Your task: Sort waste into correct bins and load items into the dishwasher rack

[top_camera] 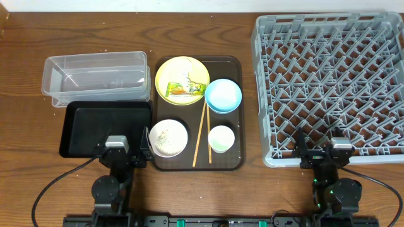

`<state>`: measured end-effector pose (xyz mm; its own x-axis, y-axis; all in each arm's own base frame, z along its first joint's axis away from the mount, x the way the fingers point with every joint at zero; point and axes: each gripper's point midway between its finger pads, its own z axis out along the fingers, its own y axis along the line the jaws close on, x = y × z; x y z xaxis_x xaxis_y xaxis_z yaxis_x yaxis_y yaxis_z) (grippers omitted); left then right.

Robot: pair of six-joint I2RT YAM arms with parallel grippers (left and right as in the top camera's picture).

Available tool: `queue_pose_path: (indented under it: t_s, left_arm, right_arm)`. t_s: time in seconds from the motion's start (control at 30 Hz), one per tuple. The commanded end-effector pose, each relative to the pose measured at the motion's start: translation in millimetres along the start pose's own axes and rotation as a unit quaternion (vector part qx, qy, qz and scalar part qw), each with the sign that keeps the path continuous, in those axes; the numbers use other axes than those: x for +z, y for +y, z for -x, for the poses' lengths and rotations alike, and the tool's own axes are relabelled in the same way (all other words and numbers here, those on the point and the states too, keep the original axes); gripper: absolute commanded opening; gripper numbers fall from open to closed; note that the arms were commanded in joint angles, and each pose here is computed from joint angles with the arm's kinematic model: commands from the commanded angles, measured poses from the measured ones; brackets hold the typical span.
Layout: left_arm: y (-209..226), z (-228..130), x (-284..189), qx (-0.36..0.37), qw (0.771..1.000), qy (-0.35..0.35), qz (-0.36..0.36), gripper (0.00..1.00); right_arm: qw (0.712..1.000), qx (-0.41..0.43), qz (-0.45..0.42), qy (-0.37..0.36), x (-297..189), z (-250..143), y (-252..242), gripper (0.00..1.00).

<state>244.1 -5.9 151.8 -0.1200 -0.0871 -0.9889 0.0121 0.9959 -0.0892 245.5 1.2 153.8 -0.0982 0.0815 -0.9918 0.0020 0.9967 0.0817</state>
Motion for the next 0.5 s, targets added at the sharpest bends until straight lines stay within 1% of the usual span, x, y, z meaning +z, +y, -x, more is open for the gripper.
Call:
queue_pose_path:
  t_s: [0.0, 0.1, 0.33, 0.47]
  left_arm:
    - [4, -7, -2, -0.011, 0.999, 0.035, 0.012, 0.99]
    - [3, 3, -6, -0.034, 0.998, 0.059, 0.015, 0.99]
    - [-4, 41, -7, -0.034, 0.991, 0.131, 0.014, 0.99]
    - [-5, 50, 2, -0.034, 0.979, 0.201, 0.022, 0.99]
  right_arm:
    - [1.0, 0.027, 0.0, 0.01, -5, 12, 2, 0.99]
    - [0.999, 0.027, -0.002, 0.036, -9, 19, 3, 0.99]
    - [0.991, 0.032, -0.003, 0.128, -15, 46, 8, 0.99]
    - [0.979, 0.033, -0.005, 0.199, -14, 53, 11, 0.99]
